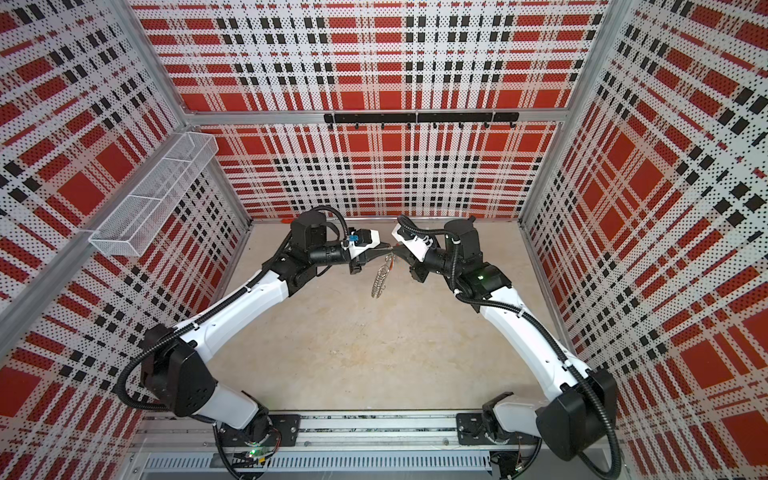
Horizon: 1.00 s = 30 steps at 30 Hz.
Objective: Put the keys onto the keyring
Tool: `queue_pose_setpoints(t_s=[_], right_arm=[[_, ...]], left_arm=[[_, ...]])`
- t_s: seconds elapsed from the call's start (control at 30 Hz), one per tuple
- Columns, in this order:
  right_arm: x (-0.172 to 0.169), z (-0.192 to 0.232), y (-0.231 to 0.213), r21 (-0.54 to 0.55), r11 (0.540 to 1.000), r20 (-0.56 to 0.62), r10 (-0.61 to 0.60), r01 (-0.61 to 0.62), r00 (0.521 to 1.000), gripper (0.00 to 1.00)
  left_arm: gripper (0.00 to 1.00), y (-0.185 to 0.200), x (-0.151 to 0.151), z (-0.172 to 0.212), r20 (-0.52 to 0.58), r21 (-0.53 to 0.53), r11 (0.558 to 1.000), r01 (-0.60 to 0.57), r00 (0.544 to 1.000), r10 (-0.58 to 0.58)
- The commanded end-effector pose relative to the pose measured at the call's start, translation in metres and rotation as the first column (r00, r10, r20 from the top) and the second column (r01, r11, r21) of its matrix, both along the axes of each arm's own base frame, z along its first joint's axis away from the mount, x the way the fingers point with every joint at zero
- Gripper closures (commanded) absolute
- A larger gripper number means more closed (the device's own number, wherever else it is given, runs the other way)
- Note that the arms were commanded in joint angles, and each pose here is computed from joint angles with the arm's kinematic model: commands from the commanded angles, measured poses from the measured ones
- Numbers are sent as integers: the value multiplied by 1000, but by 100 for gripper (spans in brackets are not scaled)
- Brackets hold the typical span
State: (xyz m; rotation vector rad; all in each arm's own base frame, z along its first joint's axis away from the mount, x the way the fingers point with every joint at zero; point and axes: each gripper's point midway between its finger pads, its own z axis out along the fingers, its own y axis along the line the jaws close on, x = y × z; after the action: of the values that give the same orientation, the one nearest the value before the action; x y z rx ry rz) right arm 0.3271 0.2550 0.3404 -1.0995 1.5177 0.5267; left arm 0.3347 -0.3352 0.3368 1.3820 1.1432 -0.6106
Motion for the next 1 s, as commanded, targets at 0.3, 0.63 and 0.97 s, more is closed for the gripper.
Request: queue_pose_setpoints(t_s=[0.3,0.63,0.97], right_arm=[[-7,16,10,4,999,50,39,-39,998,100],[-8,29,2,64,998,84,-19,14,996,76],[-8,76,-43,337,911,-14,-250,240,968,56]], left_arm=[[100,-15,-14,10,24,14,996,86,996,-86],[100,-18,-21,6,-21,-16,995,95,995,-96],[100,3,-16,35,-74,-278,960,-15,997,-6]])
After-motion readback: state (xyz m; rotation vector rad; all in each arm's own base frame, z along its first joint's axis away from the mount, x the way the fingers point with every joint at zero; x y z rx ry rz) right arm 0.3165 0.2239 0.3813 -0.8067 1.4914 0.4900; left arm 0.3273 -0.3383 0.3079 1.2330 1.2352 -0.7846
